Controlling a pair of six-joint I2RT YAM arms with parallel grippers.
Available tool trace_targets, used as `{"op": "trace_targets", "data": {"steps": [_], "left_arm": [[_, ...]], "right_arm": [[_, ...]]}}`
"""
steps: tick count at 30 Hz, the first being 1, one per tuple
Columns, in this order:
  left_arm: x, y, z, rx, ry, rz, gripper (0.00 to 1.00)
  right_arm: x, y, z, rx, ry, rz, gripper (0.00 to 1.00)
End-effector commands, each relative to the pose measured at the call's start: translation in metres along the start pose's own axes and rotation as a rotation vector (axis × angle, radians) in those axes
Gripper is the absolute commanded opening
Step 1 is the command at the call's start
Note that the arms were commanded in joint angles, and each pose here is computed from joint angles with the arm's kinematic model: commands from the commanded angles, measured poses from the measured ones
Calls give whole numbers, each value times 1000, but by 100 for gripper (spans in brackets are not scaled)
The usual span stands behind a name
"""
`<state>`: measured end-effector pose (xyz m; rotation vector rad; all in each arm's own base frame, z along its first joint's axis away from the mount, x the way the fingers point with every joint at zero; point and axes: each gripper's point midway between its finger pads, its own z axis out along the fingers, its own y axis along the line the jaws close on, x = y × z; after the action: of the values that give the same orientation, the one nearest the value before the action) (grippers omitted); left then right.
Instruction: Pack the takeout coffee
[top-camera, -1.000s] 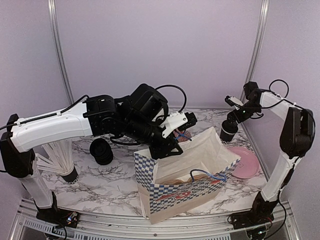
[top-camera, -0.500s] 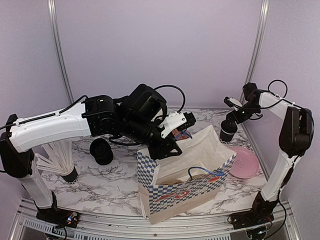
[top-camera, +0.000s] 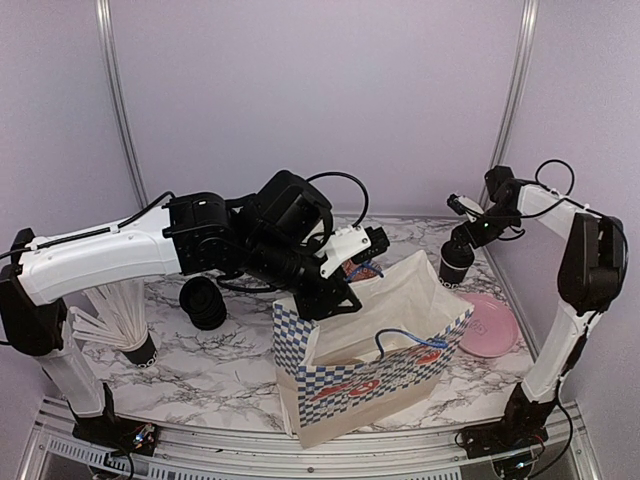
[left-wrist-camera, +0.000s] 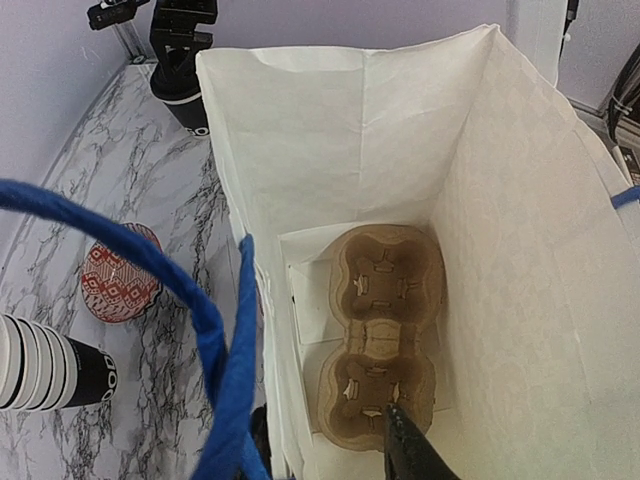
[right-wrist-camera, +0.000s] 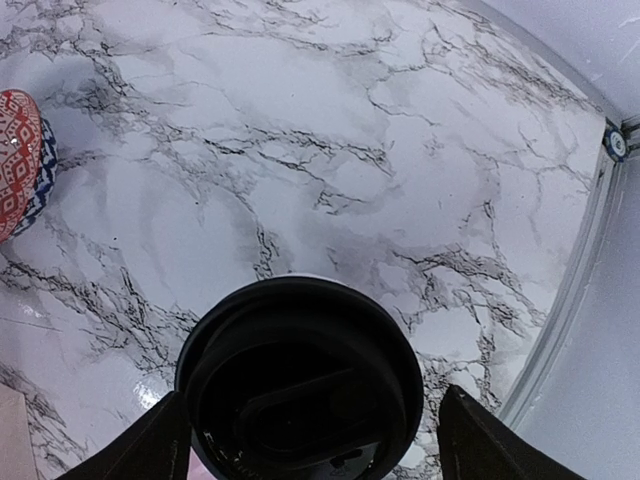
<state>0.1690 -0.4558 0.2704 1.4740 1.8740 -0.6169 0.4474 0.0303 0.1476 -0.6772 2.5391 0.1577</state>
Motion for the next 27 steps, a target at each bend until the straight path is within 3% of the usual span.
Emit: {"op": "trace_targets", "data": {"steps": [1, 14, 19, 22, 27], "left_arm": [[-8, 4, -15, -19, -42, -8, 39], [-7, 4, -16, -17, -41, -14, 39], [-6, 6, -19, -28, -41, -17, 39], [-4, 7, -19, -36, -37, -18, 39], [1, 11, -17, -62, -24, -10, 40]], "right_arm": [[-7, 0, -17, 23, -28, 10, 84], [12, 3, 0, -3, 47, 13, 85], [19, 7, 7, -23, 67, 18, 82], [19, 7, 7, -23, 66, 16, 75], [23, 8, 8, -23, 84, 11, 75]]}}
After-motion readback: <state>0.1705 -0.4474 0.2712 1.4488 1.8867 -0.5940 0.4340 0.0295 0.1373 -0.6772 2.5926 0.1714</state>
